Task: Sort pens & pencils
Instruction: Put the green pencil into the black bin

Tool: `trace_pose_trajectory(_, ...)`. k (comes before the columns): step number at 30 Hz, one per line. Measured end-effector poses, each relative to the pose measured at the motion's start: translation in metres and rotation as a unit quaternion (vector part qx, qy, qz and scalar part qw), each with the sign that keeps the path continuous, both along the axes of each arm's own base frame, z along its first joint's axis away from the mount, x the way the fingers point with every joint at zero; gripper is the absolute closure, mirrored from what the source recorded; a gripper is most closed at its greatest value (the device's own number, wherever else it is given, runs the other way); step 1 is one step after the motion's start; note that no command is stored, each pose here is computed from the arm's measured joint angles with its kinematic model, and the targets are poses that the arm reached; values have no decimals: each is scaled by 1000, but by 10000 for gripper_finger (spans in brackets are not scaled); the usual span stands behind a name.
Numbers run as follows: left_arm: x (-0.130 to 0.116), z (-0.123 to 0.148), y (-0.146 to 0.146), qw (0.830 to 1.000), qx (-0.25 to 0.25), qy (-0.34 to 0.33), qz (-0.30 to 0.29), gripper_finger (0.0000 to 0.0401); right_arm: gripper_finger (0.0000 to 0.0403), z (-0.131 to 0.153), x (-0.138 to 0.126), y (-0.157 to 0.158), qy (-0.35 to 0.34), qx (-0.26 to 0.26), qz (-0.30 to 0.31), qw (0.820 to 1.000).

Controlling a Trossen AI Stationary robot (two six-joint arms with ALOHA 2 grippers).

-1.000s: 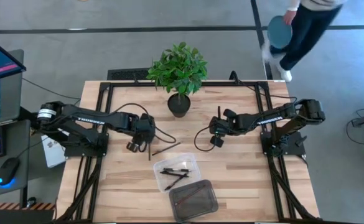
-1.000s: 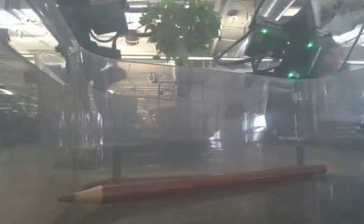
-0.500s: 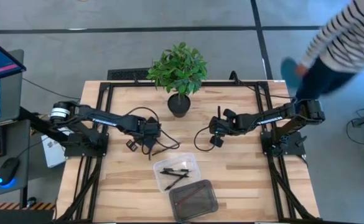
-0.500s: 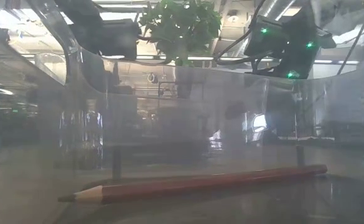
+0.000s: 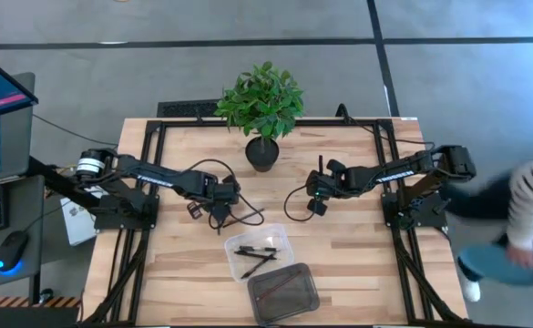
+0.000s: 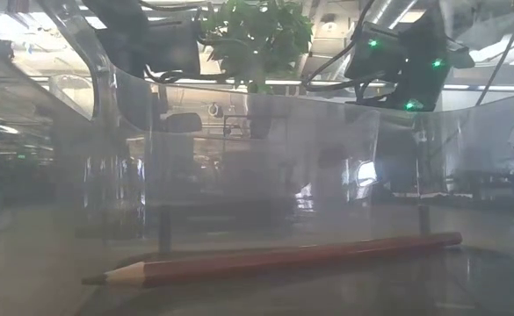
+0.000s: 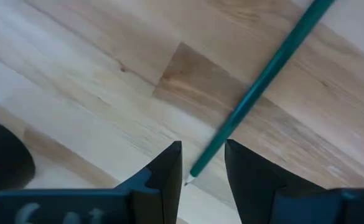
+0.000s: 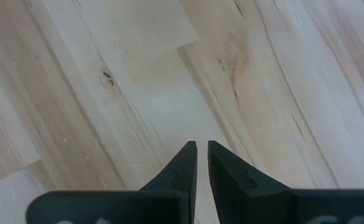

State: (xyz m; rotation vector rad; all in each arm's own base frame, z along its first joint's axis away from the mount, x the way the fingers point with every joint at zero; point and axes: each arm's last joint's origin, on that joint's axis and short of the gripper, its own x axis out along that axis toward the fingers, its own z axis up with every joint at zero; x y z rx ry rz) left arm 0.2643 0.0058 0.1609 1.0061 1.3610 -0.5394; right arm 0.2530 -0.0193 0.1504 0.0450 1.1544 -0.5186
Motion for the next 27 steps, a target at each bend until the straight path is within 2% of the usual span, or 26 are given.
trace_pose_trajectory(6,0,0,-6,1000,2,1,-16,289,342,0,0,0,0,0,0,1000)
trace_pose_trajectory(14,-4,-2,-9,1000,3,13,0,284,342,0,0,0,0,0,0,1000)
trace_pose_trajectory(27,-4,-2,-10,996,10,33,-86,280,342,0,1,0,-7,0,-1,1000)
